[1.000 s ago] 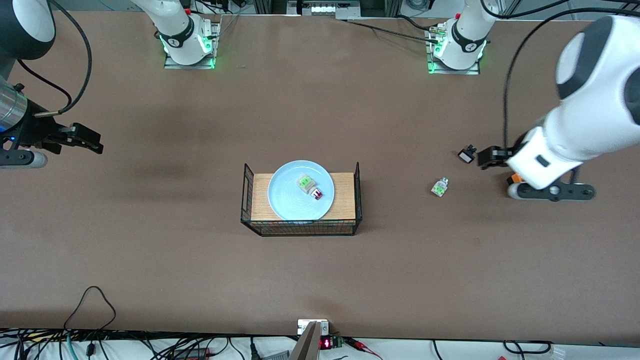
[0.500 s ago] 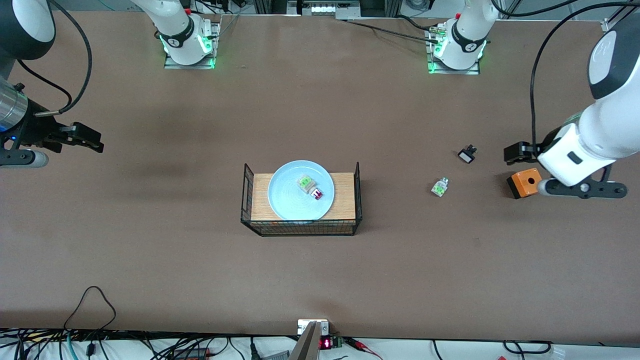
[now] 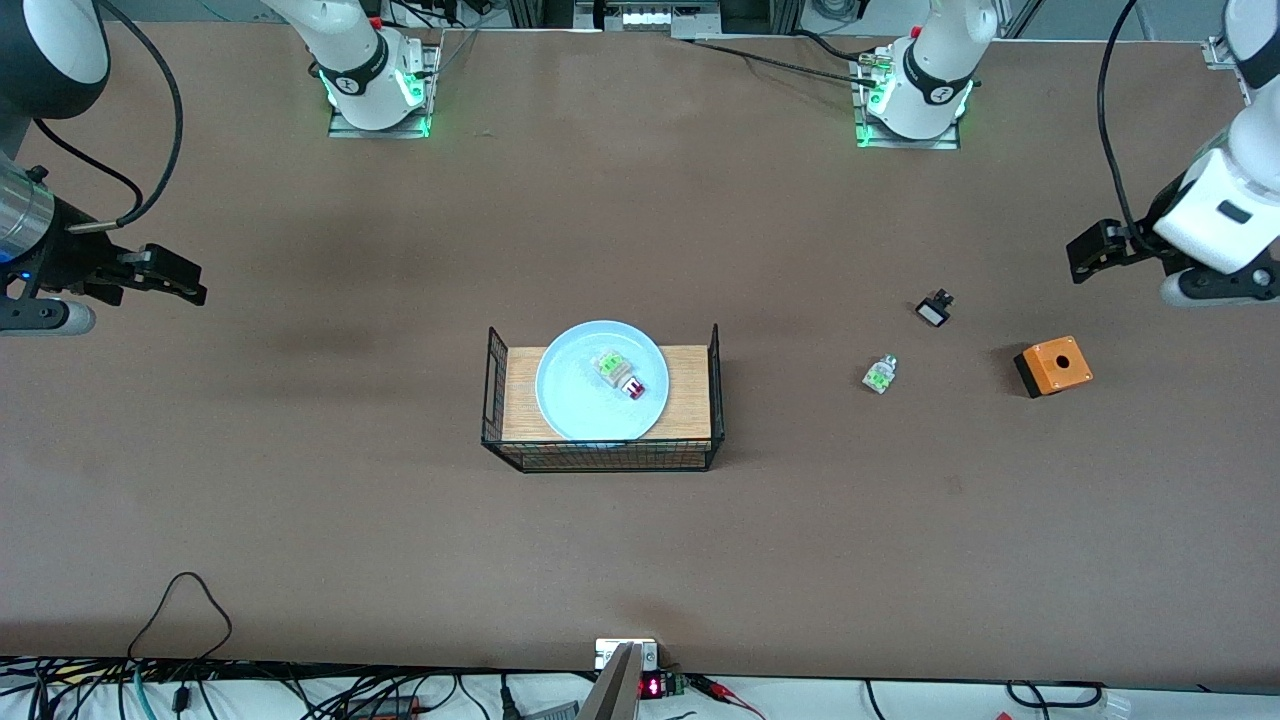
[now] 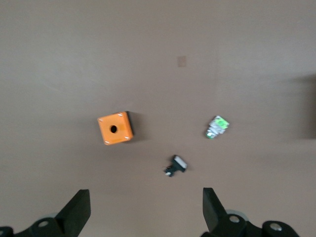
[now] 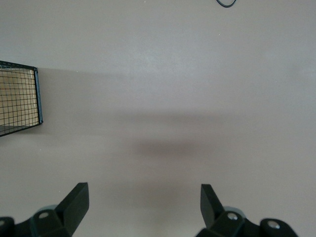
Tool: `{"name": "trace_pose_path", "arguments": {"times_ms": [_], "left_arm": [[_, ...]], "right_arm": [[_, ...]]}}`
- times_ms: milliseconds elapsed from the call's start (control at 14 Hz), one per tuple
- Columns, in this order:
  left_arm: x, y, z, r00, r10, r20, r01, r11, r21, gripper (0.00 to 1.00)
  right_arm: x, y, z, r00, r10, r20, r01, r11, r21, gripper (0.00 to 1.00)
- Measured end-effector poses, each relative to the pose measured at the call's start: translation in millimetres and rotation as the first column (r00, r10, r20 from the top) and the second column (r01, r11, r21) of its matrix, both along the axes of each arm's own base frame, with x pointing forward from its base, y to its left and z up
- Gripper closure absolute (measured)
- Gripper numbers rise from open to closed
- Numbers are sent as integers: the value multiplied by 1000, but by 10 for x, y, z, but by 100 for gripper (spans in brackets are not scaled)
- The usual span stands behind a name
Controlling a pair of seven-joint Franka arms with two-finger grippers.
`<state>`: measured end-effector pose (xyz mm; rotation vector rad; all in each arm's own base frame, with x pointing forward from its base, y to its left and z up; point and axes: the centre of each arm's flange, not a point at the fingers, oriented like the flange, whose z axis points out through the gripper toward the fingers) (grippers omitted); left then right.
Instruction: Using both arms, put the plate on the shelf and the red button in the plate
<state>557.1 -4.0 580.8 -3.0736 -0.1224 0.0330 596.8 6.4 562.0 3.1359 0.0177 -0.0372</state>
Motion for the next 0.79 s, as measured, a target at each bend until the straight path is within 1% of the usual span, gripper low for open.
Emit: {"name": "trace_pose_path", "arguments": {"times_ms": [71,214,500,786], "left_arm": [[-19,109,-22,1000,18,4,-18,1000,-20,0],[-24,158,-73,1000,0,2,0,999,-34,0],[-26,-94,-83,998,-59,3,59,998,-36,0],[-27,-76,-80,998,-57,3,57,998,-36,0]], "right_arm": [[0,0,0,1000,0,0,0,1000,0,0],[0,-1,0,1000,0,0,0,1000,0,0],[0,-1,0,1000,0,0,0,1000,0,0],[0,-1,0,1000,0,0,0,1000,0,0]]}}
